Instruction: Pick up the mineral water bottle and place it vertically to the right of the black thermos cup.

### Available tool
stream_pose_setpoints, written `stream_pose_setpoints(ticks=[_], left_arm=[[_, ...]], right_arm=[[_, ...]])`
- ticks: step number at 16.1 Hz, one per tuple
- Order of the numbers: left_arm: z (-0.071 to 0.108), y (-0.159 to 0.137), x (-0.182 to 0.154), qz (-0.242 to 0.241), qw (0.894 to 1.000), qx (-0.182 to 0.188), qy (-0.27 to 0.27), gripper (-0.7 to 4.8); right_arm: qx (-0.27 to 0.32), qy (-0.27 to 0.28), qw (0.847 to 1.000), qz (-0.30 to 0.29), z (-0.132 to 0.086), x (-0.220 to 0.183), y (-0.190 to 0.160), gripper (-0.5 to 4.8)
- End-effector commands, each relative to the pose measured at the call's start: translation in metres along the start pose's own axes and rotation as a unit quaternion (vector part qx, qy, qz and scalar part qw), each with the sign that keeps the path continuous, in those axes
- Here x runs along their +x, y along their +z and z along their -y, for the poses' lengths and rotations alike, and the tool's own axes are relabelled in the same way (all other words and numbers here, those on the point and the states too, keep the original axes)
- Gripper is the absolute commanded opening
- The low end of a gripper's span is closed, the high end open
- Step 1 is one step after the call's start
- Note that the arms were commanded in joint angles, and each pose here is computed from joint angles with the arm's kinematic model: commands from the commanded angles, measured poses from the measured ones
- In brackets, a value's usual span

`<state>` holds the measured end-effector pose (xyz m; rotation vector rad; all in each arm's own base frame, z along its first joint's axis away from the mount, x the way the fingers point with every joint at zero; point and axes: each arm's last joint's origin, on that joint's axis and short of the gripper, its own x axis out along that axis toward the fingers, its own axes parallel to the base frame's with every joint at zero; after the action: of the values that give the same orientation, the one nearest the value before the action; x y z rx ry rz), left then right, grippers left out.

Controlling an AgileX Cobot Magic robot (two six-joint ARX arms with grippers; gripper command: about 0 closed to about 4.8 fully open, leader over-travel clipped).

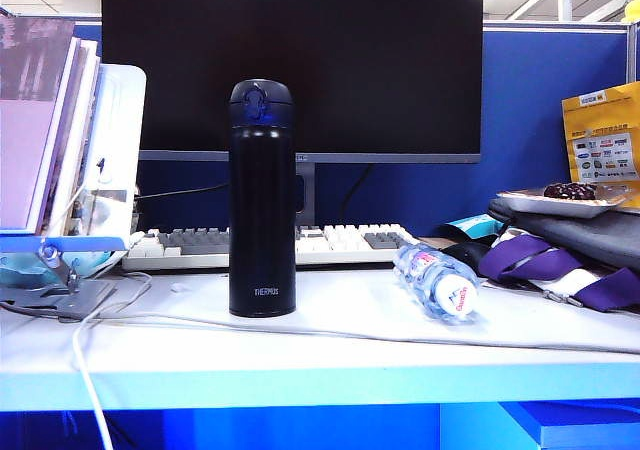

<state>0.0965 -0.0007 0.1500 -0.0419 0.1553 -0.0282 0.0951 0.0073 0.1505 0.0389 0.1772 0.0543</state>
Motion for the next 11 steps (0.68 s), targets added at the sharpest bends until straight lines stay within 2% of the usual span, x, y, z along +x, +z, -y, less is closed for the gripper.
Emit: stream_pose_setpoints(ticks=[1,11], left_arm=[[0.0001,-0.0011,-0.0001,-0.005,1.000,0.001,-0.002,-0.05],[0.0001,-0.0011,-0.0001,-0.005,1.000,0.001,-0.002,-0.05]], right_arm=[[0.002,0.001,1.000,-0.004,-0.0001,0.0000,-0.0009,0.00],[0.008,0.001,1.000,0.006,-0.0001,0.0000,0.0012,-0.01]])
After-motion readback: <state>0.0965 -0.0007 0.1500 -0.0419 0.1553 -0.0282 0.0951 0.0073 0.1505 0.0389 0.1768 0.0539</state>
